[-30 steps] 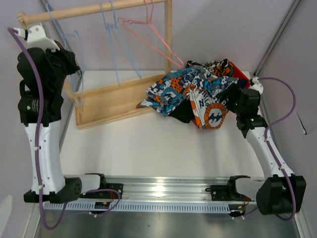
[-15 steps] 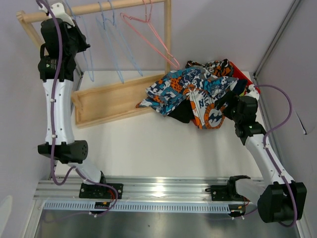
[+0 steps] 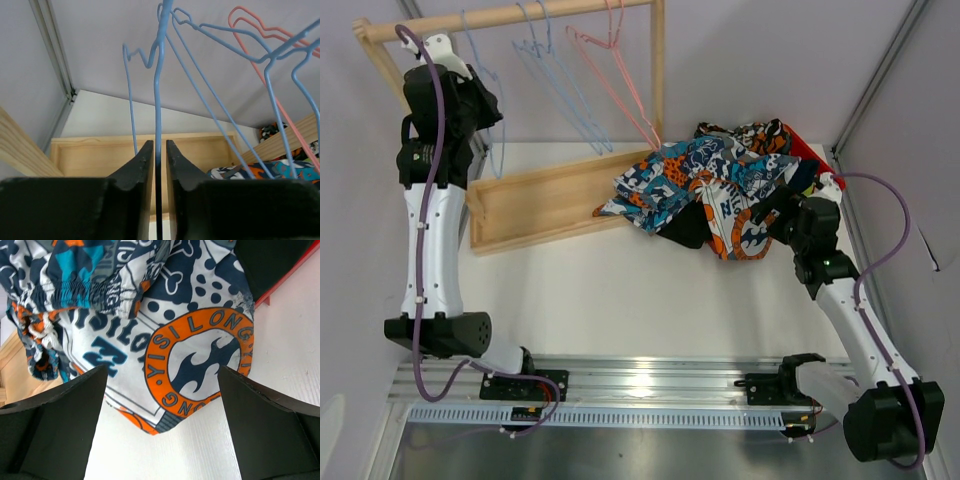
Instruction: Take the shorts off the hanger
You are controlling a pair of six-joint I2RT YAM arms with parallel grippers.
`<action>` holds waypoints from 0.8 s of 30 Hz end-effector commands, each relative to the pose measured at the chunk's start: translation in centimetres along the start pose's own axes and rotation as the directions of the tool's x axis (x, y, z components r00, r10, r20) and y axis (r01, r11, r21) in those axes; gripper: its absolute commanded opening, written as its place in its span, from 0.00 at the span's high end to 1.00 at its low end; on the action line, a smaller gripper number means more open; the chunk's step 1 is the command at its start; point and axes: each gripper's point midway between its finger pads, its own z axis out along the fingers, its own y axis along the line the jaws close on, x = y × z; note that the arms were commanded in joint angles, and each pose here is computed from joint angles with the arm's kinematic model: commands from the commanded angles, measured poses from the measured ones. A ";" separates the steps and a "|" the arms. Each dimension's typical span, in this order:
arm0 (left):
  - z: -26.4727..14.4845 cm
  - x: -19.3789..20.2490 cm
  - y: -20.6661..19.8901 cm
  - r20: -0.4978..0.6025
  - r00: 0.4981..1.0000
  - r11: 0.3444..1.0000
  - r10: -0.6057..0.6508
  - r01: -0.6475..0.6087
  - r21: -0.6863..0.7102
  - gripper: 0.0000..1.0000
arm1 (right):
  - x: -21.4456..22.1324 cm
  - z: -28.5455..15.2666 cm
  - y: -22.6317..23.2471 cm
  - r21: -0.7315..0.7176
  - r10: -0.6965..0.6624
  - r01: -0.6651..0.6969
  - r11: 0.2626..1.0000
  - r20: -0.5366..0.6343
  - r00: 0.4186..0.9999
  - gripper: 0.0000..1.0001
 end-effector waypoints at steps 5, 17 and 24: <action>-3.3 -1.4 -0.1 0.052 0.999 1.000 0.009 -0.010 0.020 0.23 | -2.3 -3.2 1.0 -0.018 -0.023 0.024 1.000 0.068 0.997 0.01; -12.2 -0.3 -1.2 0.088 0.995 0.992 -0.036 0.026 0.123 0.02 | -6.8 -11.2 3.7 -0.109 -0.052 0.072 0.991 0.180 0.982 0.01; -20.1 3.8 -1.7 0.103 0.994 0.973 -0.049 0.024 0.229 0.01 | -10.9 -20.5 7.5 -0.270 -0.107 0.202 0.941 0.328 0.939 0.00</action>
